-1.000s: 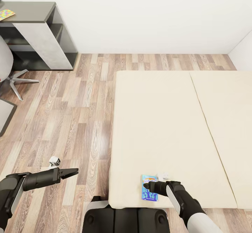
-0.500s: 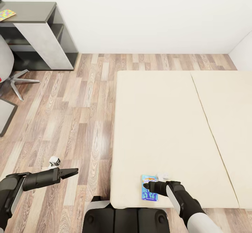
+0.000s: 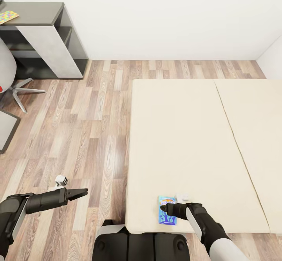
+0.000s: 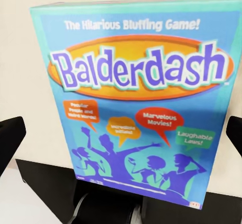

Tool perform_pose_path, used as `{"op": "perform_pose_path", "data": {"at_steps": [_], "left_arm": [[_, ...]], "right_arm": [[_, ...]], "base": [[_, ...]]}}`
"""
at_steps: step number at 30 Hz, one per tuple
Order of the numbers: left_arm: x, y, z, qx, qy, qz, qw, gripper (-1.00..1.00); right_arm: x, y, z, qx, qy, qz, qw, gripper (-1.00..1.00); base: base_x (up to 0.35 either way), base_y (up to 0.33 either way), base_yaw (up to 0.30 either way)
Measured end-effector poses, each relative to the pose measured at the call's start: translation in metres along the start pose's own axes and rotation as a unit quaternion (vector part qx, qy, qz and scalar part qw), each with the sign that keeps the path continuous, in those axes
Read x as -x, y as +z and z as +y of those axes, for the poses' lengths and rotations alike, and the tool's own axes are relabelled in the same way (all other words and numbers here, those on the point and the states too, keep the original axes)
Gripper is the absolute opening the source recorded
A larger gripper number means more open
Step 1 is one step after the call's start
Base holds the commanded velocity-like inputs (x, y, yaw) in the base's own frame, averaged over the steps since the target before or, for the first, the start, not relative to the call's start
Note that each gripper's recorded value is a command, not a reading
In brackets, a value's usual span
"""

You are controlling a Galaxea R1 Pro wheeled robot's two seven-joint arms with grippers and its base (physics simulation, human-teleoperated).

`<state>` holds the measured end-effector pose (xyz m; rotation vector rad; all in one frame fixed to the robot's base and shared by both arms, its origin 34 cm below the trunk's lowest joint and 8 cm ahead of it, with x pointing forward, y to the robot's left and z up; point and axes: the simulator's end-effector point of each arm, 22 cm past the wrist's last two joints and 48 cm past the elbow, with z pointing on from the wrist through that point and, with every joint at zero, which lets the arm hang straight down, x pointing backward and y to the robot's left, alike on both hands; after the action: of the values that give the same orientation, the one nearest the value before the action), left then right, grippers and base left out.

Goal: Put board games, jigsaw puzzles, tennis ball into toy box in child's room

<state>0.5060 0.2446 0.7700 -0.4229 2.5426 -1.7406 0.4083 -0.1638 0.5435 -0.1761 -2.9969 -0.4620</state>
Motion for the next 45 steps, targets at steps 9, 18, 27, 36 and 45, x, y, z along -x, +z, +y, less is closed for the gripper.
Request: {"op": "perform_pose_path", "data": {"at_steps": [9,18,27,36,45], "left_arm": [[0.0,0.0001,0.0,0.0,0.0,0.0,1.0,1.0],[0.0002,0.0001,-0.0001,0.0,0.0,0.0,1.0,1.0],[-0.0002,0.0001,0.0002,0.0,0.0,0.0,1.0,1.0],[-0.0002,0.0001,0.0001,0.0,0.0,0.0,1.0,1.0],[-0.0002,0.0,-0.0002,0.0,0.0,0.0,1.0,1.0]], "right_arm": [[0.0,0.0,0.0,0.0,0.0,0.0,1.0,1.0],[0.0,0.0,0.0,0.0,0.0,0.0,1.0,1.0],[0.0,0.0,0.0,0.0,0.0,0.0,1.0,1.0],[0.0,0.0,0.0,0.0,0.0,0.0,1.0,1.0],[0.0003,-0.0003,0.0002,0.0,-0.001,-0.001,1.0,1.0]], "base": [[0.0,0.035,0.0],[0.0,0.048,0.0],[0.0,0.005,0.0],[0.0,0.061,0.0],[0.0,0.004,0.0]]}}
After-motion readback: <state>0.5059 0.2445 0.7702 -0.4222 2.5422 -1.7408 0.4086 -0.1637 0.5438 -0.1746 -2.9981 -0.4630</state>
